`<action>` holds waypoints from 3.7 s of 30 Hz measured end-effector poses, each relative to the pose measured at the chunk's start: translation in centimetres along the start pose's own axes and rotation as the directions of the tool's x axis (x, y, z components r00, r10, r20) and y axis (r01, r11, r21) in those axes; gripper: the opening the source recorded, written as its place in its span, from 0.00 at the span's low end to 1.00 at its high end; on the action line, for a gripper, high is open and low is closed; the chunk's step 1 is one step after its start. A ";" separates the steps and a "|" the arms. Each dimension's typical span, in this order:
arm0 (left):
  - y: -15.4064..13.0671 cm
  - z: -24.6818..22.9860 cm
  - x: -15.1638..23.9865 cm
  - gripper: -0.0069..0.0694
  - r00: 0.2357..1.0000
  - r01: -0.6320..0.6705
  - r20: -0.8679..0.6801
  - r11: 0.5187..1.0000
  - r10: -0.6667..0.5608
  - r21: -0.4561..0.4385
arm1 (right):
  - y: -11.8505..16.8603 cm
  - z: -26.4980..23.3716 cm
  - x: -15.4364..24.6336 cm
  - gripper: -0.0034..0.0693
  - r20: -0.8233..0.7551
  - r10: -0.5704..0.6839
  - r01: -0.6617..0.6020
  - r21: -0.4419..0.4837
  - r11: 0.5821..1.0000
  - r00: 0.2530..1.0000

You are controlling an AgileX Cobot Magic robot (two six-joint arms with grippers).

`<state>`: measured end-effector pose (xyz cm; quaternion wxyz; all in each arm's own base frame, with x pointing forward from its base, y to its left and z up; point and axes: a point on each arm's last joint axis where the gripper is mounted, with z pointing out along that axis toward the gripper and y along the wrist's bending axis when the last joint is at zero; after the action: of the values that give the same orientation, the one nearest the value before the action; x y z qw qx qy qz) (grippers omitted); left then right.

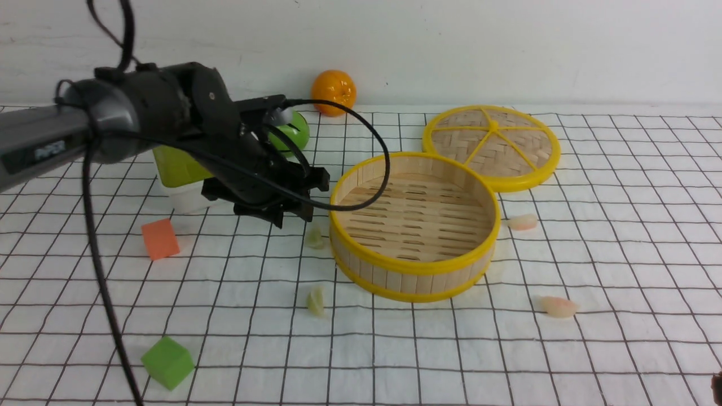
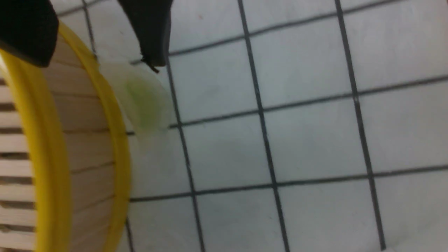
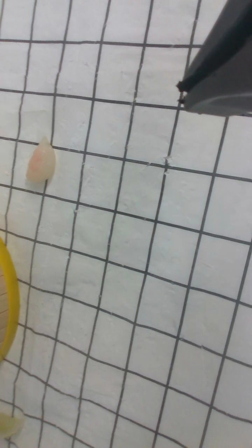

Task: Put the dumplings into the steamer on the table with the white tablecloth.
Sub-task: 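Reach for and grasp a dumpling on the table with the left gripper, then place the dumpling into the bamboo steamer basket with the left gripper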

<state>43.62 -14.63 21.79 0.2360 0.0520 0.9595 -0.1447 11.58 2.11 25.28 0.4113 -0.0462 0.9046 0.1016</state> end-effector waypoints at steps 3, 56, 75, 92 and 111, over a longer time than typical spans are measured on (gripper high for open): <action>0.3 1.9 -0.7 0.60 1.000 0.005 -0.027 1.000 -0.006 -0.022 | 0.0 0.0 0.0 0.04 0.003 0.003 -0.003 -0.002 1.000 1.000; -2.8 4.9 -1.0 0.49 0.987 -0.118 -0.127 0.978 0.096 -0.174 | 0.1 0.0 -0.2 0.08 0.025 0.018 -0.018 -0.008 1.000 1.000; -3.1 3.6 -1.3 0.28 0.990 -0.105 -0.116 0.977 0.084 -0.186 | 0.1 0.0 -0.2 0.10 0.026 0.027 -0.027 -0.014 1.000 0.999; -10.2 4.1 -1.7 0.28 0.973 -0.212 0.079 0.976 0.215 -0.047 | 0.1 0.0 -0.2 0.10 0.027 0.034 -0.033 -0.018 0.999 0.999; -10.5 -2.6 -2.8 0.62 0.985 -0.174 0.001 0.979 0.175 -0.110 | 0.1 0.0 -0.2 0.10 0.027 0.034 -0.034 -0.018 0.999 0.999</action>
<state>43.24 -23.92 27.93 0.2554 0.1221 0.9565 -0.0708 11.71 2.26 25.44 0.4214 -0.0330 0.8987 0.1170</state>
